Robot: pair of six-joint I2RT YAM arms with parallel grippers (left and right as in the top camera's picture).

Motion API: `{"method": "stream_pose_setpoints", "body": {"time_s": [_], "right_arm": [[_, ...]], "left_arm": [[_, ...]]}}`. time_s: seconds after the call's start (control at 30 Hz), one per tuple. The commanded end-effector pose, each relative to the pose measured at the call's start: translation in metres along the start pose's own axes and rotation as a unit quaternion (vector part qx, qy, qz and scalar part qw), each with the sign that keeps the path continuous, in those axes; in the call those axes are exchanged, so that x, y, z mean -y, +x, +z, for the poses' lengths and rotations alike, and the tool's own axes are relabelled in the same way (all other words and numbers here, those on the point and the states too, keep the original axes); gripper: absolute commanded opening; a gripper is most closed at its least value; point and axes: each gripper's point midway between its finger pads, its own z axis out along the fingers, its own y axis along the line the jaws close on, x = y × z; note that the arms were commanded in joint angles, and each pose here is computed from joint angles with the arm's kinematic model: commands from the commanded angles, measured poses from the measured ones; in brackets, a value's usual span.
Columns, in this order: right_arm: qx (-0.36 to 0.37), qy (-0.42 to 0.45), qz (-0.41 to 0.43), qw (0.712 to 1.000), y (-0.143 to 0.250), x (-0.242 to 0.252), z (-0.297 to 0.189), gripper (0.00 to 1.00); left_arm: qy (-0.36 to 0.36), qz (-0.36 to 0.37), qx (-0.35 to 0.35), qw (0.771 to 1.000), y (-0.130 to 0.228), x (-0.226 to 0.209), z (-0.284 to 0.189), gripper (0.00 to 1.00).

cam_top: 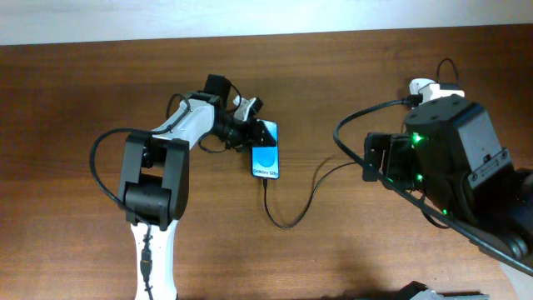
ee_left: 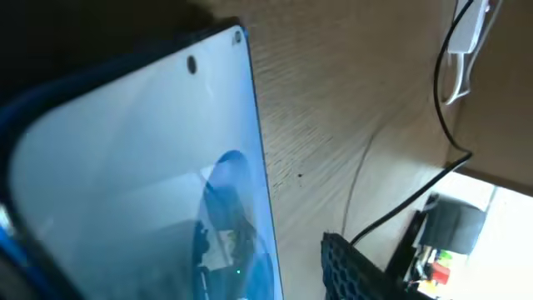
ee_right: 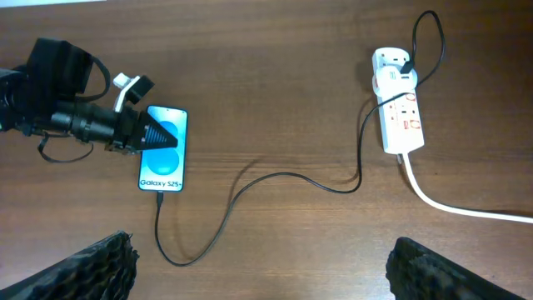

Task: Plug charger to phone and switch on socket
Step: 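Lower the phone flat onto the table and release both grippers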

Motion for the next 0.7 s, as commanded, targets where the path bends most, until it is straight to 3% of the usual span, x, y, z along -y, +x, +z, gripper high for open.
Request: {"method": "stream_pose_setpoints", "body": {"time_s": [0.0,0.03,0.1,0.2,0.33,0.57,0.63,0.67], "right_arm": [[0.008,0.005,0.012,1.000,-0.003,0.003,-0.001,0.99],[0.010,0.004,0.013,1.000,-0.004,0.003,-0.001,0.98],[0.014,0.002,0.015,1.000,-0.006,0.001,-0.001,0.99],[0.013,0.002,0.014,1.000,-0.007,0.000,0.001,0.99],[-0.001,0.010,0.009,1.000,-0.007,-0.004,0.012,0.99],[-0.092,0.013,-0.020,0.996,0.009,-0.029,0.057,0.99],[-0.122,0.034,-0.030,0.992,0.016,-0.030,0.072,0.66],[-0.132,0.041,-0.021,0.990,0.019,-0.031,0.077,0.55]], "left_arm": [[-0.080,-0.015,-0.013,0.997,0.009,-0.039,0.006,0.60],[-0.113,-0.022,-0.019,0.993,0.013,-0.050,0.004,0.86],[-0.155,-0.030,-0.028,0.987,0.019,-0.064,0.000,1.00],[-0.199,-0.042,-0.043,0.978,0.028,-0.078,-0.006,0.99],[-0.203,-0.043,-0.045,0.977,0.030,-0.079,-0.007,0.99],[-0.261,-0.073,-0.058,0.961,0.041,-0.093,-0.028,0.99],[-0.300,-0.071,-0.040,0.951,0.037,-0.088,-0.061,0.99],[-0.314,-0.065,-0.021,0.947,0.032,-0.079,-0.081,0.99]]}}
